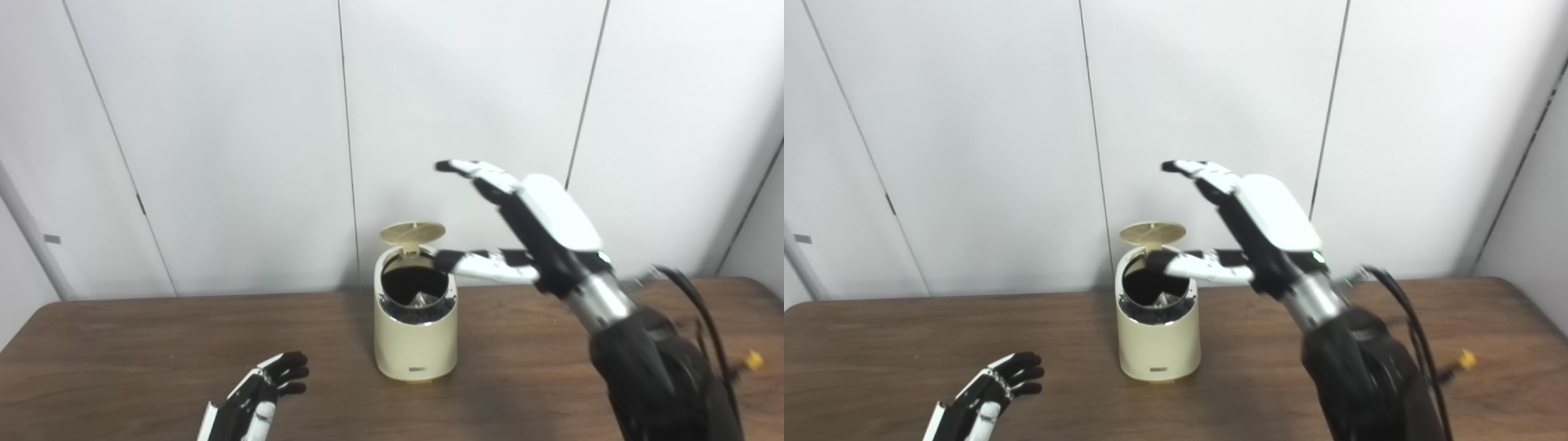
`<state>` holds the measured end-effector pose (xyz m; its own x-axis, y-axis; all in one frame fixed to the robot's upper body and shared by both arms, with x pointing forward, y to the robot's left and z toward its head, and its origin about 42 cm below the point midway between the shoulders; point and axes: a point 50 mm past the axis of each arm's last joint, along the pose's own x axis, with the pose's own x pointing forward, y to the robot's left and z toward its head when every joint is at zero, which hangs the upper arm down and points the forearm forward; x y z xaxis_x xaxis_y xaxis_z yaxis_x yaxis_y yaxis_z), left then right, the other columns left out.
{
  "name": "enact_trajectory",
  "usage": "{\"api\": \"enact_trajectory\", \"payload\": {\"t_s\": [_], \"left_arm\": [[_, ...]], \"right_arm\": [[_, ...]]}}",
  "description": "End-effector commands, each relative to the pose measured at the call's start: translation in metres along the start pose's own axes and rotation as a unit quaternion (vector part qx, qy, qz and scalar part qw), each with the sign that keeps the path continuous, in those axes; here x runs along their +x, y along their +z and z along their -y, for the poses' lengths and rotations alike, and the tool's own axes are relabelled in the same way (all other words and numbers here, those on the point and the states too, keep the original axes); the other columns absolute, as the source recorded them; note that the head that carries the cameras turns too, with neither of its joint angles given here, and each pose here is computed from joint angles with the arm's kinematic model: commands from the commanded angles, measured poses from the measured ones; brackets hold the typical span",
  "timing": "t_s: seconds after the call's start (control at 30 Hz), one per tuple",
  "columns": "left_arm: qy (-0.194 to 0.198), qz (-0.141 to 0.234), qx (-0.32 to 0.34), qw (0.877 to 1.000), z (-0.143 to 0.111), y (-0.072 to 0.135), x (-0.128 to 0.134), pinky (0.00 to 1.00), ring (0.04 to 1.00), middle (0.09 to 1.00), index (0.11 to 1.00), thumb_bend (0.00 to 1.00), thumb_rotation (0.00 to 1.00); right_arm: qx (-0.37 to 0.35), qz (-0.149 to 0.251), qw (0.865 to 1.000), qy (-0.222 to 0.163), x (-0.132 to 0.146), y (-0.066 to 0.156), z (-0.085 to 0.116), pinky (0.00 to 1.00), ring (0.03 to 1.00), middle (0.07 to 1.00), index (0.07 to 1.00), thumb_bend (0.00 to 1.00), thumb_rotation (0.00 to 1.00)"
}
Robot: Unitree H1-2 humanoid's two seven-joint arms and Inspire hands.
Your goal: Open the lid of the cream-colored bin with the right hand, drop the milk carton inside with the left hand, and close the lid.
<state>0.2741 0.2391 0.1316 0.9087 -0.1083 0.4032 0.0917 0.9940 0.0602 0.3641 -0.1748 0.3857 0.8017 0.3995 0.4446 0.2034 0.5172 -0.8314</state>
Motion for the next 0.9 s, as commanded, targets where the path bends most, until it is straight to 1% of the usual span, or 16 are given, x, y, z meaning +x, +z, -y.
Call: {"api": "enact_trajectory", "payload": {"t_s": [0.0,0.1,0.2,0.37,0.5,0.6,0.73,0.87], "left_arm": [[0.002,0.011,0.002,1.0,0.001,0.005,0.0,0.72,0.766,0.791,0.794,0.15,0.66],[0.002,0.015,0.004,1.0,0.0,0.005,-0.001,0.71,0.768,0.795,0.795,0.14,0.65],[0.006,0.015,0.001,1.0,0.001,0.005,-0.002,0.71,0.761,0.792,0.796,0.15,0.65],[0.01,0.015,-0.011,1.0,0.002,0.006,-0.002,0.73,0.762,0.789,0.795,0.16,0.74],[0.012,0.009,-0.029,0.999,0.003,0.006,-0.002,0.75,0.769,0.793,0.795,0.19,0.77],[0.013,0.009,-0.03,0.999,0.004,0.008,-0.002,0.75,0.766,0.788,0.79,0.18,0.78],[0.011,0.012,-0.029,0.999,0.005,0.009,-0.002,0.74,0.762,0.79,0.79,0.19,0.83],[0.011,0.01,-0.031,0.999,0.006,0.01,-0.002,0.74,0.761,0.79,0.79,0.2,0.83]], "right_arm": [[-0.02,0.011,1.0,-0.014,0.017,0.005,0.013,0.83,0.93,0.888,0.869,0.74,0.92],[-0.026,0.006,1.0,0.001,0.03,0.001,0.006,0.83,0.941,0.891,0.872,0.77,0.9],[-0.027,-0.003,1.0,0.01,0.038,-0.002,0.0,0.87,0.956,0.894,0.883,0.78,0.87],[-0.031,-0.02,0.999,0.028,0.051,-0.009,-0.011,0.9,0.975,0.909,0.889,0.79,0.88],[-0.022,-0.042,0.998,0.045,0.059,-0.011,-0.021,0.91,0.985,0.922,0.897,0.78,0.86],[-0.024,-0.049,0.997,0.049,0.063,-0.011,-0.024,0.91,0.985,0.92,0.892,0.78,0.85],[-0.026,-0.056,0.997,0.054,0.068,-0.012,-0.028,0.91,0.983,0.91,0.869,0.81,0.86],[-0.024,-0.061,0.996,0.062,0.068,-0.011,-0.029,0.89,0.982,0.883,0.836,0.83,0.85]]}}
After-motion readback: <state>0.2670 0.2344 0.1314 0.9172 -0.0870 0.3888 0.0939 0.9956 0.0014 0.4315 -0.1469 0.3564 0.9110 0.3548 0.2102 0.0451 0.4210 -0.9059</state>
